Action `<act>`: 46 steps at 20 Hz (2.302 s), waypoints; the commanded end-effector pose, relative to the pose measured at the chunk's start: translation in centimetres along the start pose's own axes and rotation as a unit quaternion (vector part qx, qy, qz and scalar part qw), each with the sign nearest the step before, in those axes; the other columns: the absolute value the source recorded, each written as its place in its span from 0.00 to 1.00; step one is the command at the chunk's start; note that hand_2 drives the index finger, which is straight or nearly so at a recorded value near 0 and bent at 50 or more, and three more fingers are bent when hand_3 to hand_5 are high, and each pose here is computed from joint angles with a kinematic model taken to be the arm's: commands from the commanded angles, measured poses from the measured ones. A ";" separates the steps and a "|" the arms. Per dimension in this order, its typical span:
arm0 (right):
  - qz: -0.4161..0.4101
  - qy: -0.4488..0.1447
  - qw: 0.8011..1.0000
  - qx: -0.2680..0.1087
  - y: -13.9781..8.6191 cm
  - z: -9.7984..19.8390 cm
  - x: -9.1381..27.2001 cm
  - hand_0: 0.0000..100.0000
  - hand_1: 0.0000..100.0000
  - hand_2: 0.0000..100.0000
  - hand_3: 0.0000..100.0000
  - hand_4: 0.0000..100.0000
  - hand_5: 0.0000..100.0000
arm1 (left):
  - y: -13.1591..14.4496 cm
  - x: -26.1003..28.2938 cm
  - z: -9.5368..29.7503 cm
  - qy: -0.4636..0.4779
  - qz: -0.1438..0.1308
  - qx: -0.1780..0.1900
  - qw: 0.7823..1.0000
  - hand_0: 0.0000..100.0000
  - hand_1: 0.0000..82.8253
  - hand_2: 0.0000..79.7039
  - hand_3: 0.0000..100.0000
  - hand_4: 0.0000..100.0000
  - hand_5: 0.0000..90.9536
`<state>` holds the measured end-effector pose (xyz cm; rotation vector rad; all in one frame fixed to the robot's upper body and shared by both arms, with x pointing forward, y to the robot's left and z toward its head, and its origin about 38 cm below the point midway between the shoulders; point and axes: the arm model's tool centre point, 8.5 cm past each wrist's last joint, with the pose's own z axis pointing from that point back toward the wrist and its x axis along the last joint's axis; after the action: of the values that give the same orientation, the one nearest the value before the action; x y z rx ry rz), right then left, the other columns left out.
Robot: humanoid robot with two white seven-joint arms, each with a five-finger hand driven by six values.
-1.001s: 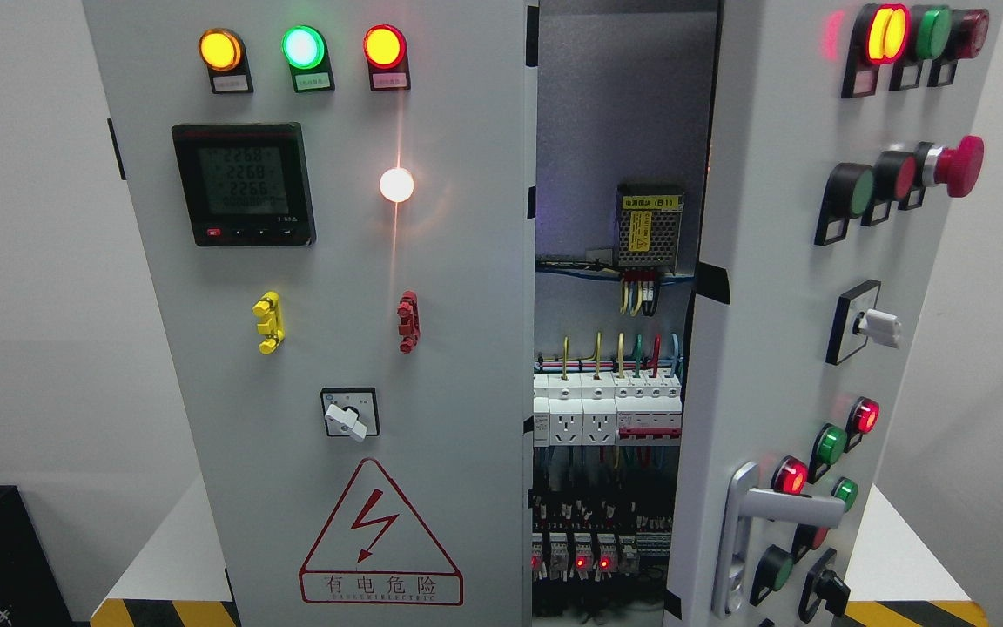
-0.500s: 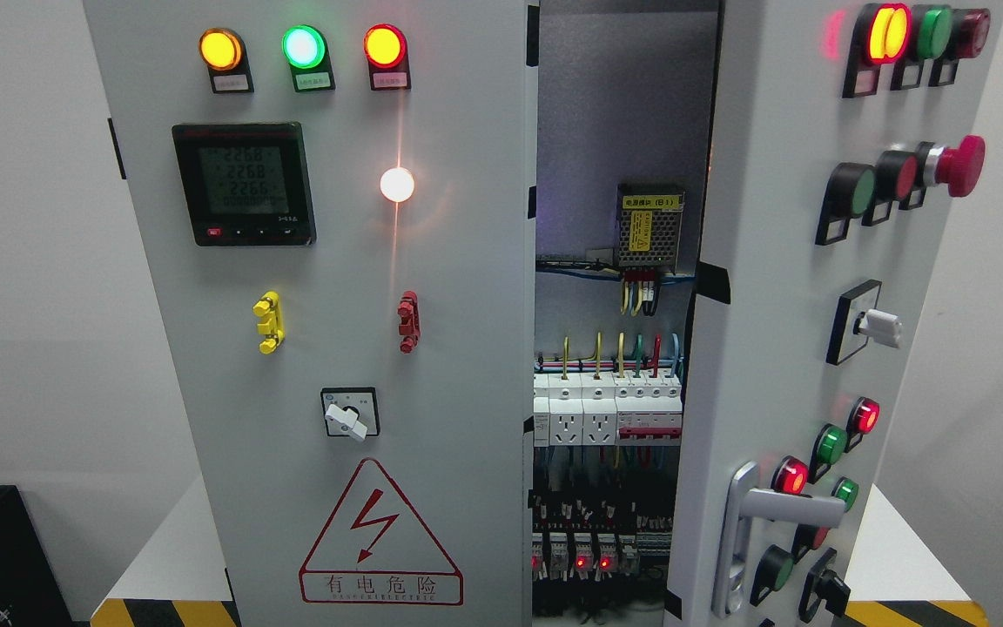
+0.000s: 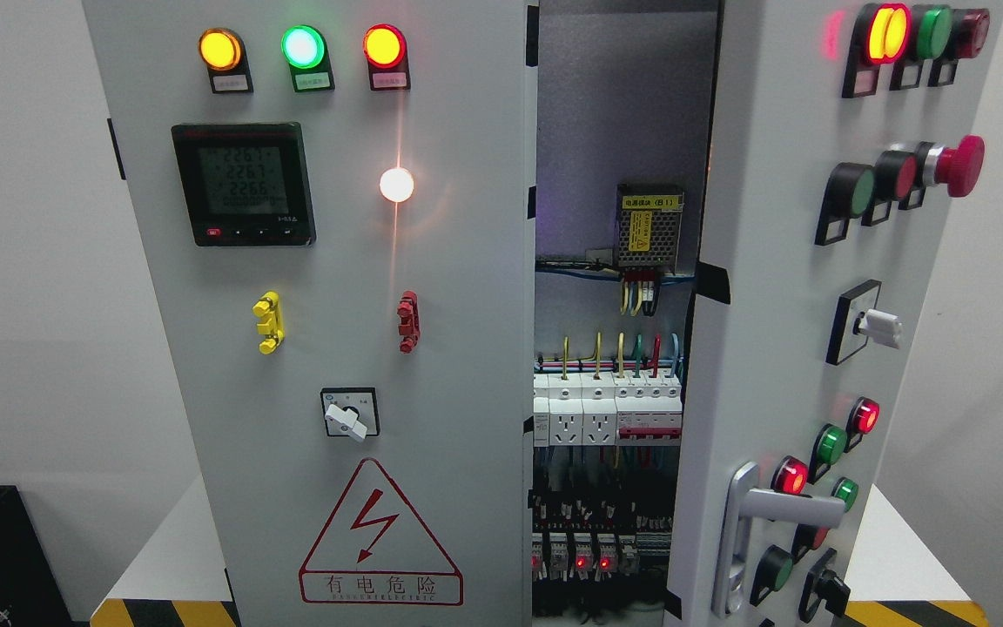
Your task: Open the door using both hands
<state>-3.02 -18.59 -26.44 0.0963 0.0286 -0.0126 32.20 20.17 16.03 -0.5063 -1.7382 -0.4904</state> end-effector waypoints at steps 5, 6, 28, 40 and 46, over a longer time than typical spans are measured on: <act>0.000 0.000 1.000 0.000 0.0 0.0 0.0 0.19 0.00 0.00 0.00 0.00 0.00 | -1.3 8.4 -4.3 -0.096 0.007 -0.082 0.992 0.00 0.00 0.00 0.00 0.00 0.00; 0.000 0.000 1.000 0.000 0.0 0.0 0.0 0.19 0.00 0.00 0.00 0.00 0.00 | -1.2 9.2 -4.9 -0.102 0.006 -0.088 0.991 0.00 0.00 0.00 0.00 0.00 0.00; 0.000 0.000 1.000 0.000 0.0 0.0 0.0 0.19 0.00 0.00 0.00 0.00 0.00 | -0.5 21.4 -15.3 -0.128 0.047 -0.163 0.977 0.00 0.00 0.00 0.00 0.00 0.00; 0.000 -0.001 1.000 0.000 0.0 0.0 0.0 0.19 0.00 0.00 0.00 0.00 0.00 | -5.3 24.0 -18.3 -0.071 0.115 -0.248 0.959 0.00 0.00 0.00 0.00 0.00 0.00; 0.000 0.000 1.000 0.000 0.0 0.0 0.0 0.19 0.00 0.00 0.00 0.00 0.00 | -7.5 24.9 -18.8 -0.069 0.121 -0.280 0.950 0.00 0.00 0.00 0.00 0.00 0.00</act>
<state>-3.03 -18.59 -26.44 0.0964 0.0288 -0.0126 38.49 8.71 44.37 -1.0843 -1.7225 -0.7366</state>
